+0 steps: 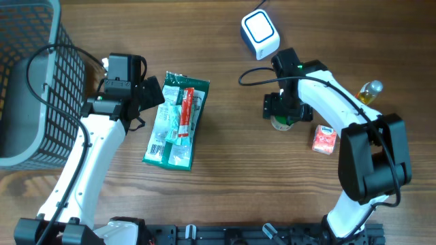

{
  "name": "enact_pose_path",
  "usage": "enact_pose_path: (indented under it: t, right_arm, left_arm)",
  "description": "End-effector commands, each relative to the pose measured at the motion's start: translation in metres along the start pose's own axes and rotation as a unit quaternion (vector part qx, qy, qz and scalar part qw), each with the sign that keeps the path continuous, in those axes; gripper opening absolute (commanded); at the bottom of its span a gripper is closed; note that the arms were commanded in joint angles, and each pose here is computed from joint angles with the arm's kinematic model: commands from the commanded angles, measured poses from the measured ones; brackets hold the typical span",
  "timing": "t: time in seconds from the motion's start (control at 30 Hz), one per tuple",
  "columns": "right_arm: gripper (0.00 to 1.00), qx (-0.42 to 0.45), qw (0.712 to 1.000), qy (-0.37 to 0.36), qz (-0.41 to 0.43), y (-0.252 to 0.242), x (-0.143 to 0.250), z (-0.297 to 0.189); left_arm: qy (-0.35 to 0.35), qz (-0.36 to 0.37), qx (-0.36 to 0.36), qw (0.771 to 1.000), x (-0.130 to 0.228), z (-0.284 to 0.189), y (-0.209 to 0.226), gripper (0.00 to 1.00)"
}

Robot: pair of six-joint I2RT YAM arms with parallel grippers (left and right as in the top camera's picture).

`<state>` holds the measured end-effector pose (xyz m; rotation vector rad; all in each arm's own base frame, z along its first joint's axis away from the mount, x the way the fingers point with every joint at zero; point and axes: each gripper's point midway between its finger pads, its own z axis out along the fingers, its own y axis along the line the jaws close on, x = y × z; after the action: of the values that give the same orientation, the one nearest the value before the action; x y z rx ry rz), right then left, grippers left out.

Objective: Scan the item barcode
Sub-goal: 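Carry the jar with the right gripper up to the scanner, then lower the jar at right of the scanner and open the right gripper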

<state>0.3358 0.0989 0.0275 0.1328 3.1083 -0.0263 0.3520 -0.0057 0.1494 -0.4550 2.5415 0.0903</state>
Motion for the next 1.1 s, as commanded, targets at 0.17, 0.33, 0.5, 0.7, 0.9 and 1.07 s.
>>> enact_pose_path:
  t: [0.17, 0.33, 0.5, 0.7, 0.9, 1.07]
  right_arm:
    - [1.00, -0.041, 0.995, -0.093, 0.007, 0.018, -0.047, -0.075]
    - [0.50, -0.076, 0.984, -0.160, -0.004, 0.045, -0.071, -0.105]
    - [0.12, -0.067, 0.987, -0.146, -0.026, 0.067, -0.060, -0.080]
    - [0.11, -0.010, 0.994, -0.109, -0.008, 0.050, -0.050, -0.033]
    - [0.11, 0.049, 0.998, -0.028, 0.029, 0.014, -0.009, -0.010]
    - [0.08, 0.119, 0.992, 0.027, 0.038, -0.023, 0.018, -0.013]
  left_arm:
    - [-0.006, -0.001, -0.005, 1.000, -0.004, -0.001, 0.002, 1.00]
    - [-0.006, -0.001, -0.005, 1.000, -0.004, -0.001, 0.002, 1.00]
    - [-0.006, -0.001, -0.005, 1.000, -0.004, -0.001, 0.002, 1.00]
    - [-0.006, -0.001, -0.005, 1.000, -0.004, -0.001, 0.002, 1.00]
    - [-0.006, -0.001, -0.005, 1.000, -0.004, -0.001, 0.002, 1.00]
    - [-0.006, -0.001, -0.005, 1.000, -0.004, -0.001, 0.002, 1.00]
